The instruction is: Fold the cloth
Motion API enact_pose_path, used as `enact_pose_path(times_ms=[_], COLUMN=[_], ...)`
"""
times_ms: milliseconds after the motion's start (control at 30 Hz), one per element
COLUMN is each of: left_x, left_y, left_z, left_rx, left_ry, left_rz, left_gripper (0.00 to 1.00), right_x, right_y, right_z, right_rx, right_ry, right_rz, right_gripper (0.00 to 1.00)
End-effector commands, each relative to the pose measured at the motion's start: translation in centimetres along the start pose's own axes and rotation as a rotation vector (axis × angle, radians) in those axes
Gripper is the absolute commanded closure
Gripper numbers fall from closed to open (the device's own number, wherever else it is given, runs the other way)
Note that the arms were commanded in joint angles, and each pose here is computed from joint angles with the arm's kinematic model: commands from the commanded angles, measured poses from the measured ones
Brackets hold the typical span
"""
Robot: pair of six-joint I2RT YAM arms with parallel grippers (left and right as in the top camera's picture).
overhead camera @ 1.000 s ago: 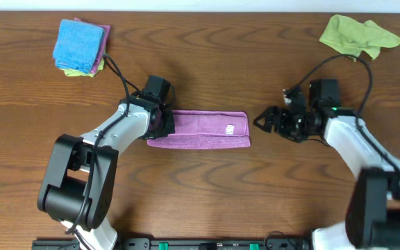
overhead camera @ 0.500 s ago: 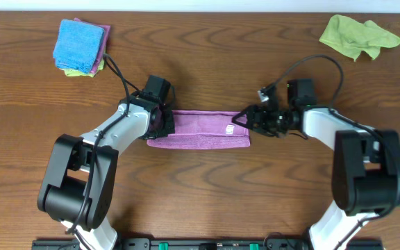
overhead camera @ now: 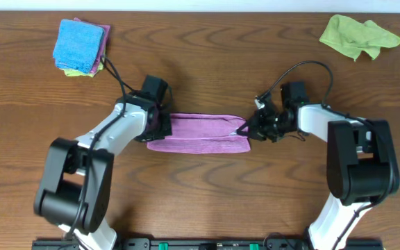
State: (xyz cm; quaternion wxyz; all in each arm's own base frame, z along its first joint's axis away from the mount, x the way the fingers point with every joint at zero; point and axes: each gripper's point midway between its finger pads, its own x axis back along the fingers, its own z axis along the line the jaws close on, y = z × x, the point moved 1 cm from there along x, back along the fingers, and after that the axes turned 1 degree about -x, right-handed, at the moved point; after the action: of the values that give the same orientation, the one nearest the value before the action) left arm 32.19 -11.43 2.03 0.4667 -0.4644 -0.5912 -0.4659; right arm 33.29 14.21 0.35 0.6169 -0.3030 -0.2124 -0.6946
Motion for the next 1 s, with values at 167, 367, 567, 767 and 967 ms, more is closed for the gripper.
enact_pose_path(times_ms=[167, 367, 567, 767, 967], left_x=[11.2, 16.5, 19.5, 19.9, 19.7], left_y=[2.8, 0.2, -1.9, -3.5, -4.1], left_z=[1.8, 2.4, 1.7, 1.7, 2.0], left_rx=[0.082, 0.085, 0.066, 0.063, 0.059], left_ry=[-0.066, -0.102, -0.193, -0.206, -0.193], left_rz=[-0.242, -0.309, -0.341, -0.307, -0.279], left_gripper=[0.94, 0.94, 0.94, 0.94, 0.95], right_x=[8.7, 14.8, 11.2, 5.0, 0.9], right_y=[2.5, 3.0, 2.9, 2.6, 1.1], right_z=[-3.1, -1.3, 2.0, 5.0, 5.9], right_rx=[-0.045, -0.080, 0.001, 0.110, 0.102], right_ry=[-0.453, -0.739, -0.839, -0.833, -0.826], right_rz=[-0.102, -0.204, -0.248, -0.263, -0.248], right_gripper=[0.99, 0.98, 0.98, 0.98, 0.98])
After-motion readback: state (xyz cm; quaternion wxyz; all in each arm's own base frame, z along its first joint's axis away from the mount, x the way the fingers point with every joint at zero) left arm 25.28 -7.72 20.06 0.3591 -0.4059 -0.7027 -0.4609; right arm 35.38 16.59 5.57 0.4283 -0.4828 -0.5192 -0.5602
